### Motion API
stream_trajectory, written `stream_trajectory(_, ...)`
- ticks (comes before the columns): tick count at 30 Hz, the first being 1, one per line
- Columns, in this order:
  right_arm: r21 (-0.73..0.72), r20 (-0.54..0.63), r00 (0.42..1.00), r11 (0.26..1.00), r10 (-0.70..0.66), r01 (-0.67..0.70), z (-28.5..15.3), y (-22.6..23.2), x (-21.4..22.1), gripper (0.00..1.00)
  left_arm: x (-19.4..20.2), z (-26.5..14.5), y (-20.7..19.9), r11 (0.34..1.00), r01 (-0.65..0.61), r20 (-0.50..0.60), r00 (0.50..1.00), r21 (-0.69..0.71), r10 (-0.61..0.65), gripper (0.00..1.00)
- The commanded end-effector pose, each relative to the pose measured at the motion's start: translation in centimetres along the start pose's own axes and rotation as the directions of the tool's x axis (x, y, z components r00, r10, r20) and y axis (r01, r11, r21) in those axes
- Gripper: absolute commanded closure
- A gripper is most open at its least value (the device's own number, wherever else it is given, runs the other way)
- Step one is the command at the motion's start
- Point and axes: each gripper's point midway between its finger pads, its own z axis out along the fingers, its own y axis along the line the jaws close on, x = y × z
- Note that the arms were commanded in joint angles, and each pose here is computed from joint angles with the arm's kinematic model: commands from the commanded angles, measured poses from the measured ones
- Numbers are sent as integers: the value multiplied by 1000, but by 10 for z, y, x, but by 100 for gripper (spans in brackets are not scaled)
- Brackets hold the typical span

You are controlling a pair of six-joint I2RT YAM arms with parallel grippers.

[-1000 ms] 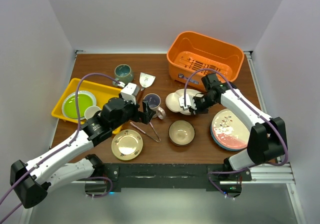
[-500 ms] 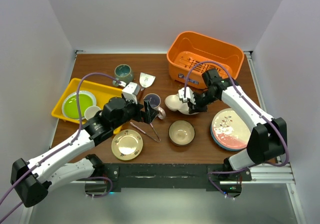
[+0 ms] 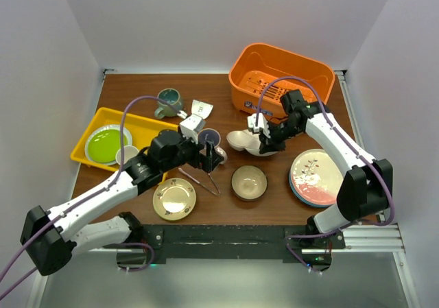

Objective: Place the mixed dishes into the plastic bin
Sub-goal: Pick up the plate at the center of the board.

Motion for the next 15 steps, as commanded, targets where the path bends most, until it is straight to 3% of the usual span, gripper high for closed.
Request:
stream_trajectory(1, 45, 145, 985, 995, -97, 92, -16, -12, -44, 100, -34, 5, -25, 919, -366, 63, 930, 143, 361, 0)
stream_trajectory(3, 44, 143, 985, 995, -93, 88, -16, -13, -42, 100, -37, 9, -24, 858, -489, 77, 872, 157, 483, 0)
stream_trajectory(4, 44, 144, 985, 995, -96, 90, -16, -13, -42, 100, -40, 14, -25, 792, -586, 98, 810, 172, 578, 0)
stream_trajectory(6, 45, 149, 984, 995, -92, 86, -17, -13, -41, 100, -45, 19, -25, 725, -668, 127, 744, 170, 656, 0)
stream_trajectory(7, 45, 153, 983, 994, -101, 95, -18, -12, -41, 100, -45, 25, -27, 634, -749, 155, 661, 192, 734, 0)
stream_trajectory(9, 40, 153, 983, 995, -100, 95, -18, -11, -40, 100, -38, 36, -27, 535, -815, 174, 573, 222, 801, 0)
stream_trajectory(10, 40, 154, 982, 994, -107, 102, -19, -10, -40, 100, -36, 40, -29, 439, -866, 203, 486, 237, 850, 0)
stream_trajectory(12, 41, 154, 982, 994, -107, 102, -21, -10, -39, 100, -29, 52, -25, 373, -891, 202, 428, 258, 881, 0)
stream_trajectory(13, 42, 156, 981, 993, -116, 111, -21, -9, -39, 100, -28, 58, -25, 313, -913, 219, 373, 263, 902, 0)
stream_trajectory(15, 38, 157, 981, 993, -112, 108, -23, -8, -37, 100, -26, 71, -26, 282, -918, 230, 349, 279, 908, 0)
